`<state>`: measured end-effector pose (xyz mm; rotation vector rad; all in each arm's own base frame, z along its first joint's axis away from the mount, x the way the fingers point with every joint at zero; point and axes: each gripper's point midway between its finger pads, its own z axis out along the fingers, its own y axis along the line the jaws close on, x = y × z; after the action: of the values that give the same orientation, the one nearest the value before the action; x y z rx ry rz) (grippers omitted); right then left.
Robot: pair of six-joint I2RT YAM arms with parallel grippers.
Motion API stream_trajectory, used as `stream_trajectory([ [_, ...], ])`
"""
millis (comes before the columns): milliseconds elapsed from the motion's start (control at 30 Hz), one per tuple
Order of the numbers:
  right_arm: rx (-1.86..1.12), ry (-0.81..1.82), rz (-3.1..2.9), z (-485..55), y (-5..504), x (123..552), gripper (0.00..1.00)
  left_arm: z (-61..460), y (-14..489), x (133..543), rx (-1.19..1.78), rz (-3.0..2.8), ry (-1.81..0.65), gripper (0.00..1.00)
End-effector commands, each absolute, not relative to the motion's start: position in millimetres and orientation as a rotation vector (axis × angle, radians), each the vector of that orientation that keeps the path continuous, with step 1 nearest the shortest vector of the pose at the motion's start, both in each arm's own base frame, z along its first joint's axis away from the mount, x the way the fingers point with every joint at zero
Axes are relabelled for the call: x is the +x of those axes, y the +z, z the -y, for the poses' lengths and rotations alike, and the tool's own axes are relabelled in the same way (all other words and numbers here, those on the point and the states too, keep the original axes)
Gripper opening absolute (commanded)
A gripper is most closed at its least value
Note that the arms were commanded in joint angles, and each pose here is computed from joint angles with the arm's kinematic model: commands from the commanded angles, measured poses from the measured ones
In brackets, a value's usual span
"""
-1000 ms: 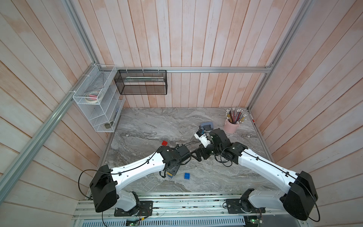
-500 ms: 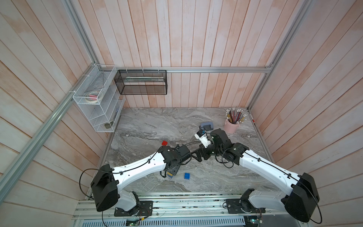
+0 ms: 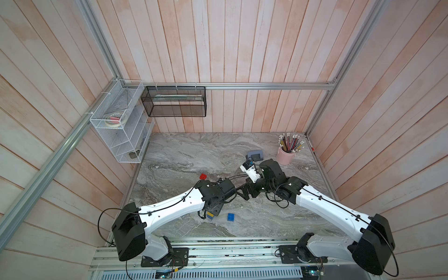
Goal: Assemble a spoon with lego
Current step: Place the lego brick at the center of the board.
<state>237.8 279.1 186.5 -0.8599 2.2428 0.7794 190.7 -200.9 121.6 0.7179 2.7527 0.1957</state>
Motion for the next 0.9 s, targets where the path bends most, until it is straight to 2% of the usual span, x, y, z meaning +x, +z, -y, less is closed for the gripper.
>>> stream_trajectory([
  [0,-0.879,0.779,-2.235,-278.1,186.4,231.8,0.98,194.0,111.8,180.1,0.756,-2.805,0.206,0.5],
  [567,-0.852,0.736,-2.22,-271.8,190.6,234.4,0.98,200.6,173.8,207.2,0.669,-2.665,0.142,0.52],
  [667,-0.838,0.738,-2.214,-271.0,192.8,235.0,0.98,182.2,182.5,227.9,0.554,-2.675,0.088,0.52],
  [867,-0.835,0.737,-2.211,-270.7,193.5,235.3,0.98,142.0,149.0,265.0,0.326,-2.734,-0.11,0.52],
])
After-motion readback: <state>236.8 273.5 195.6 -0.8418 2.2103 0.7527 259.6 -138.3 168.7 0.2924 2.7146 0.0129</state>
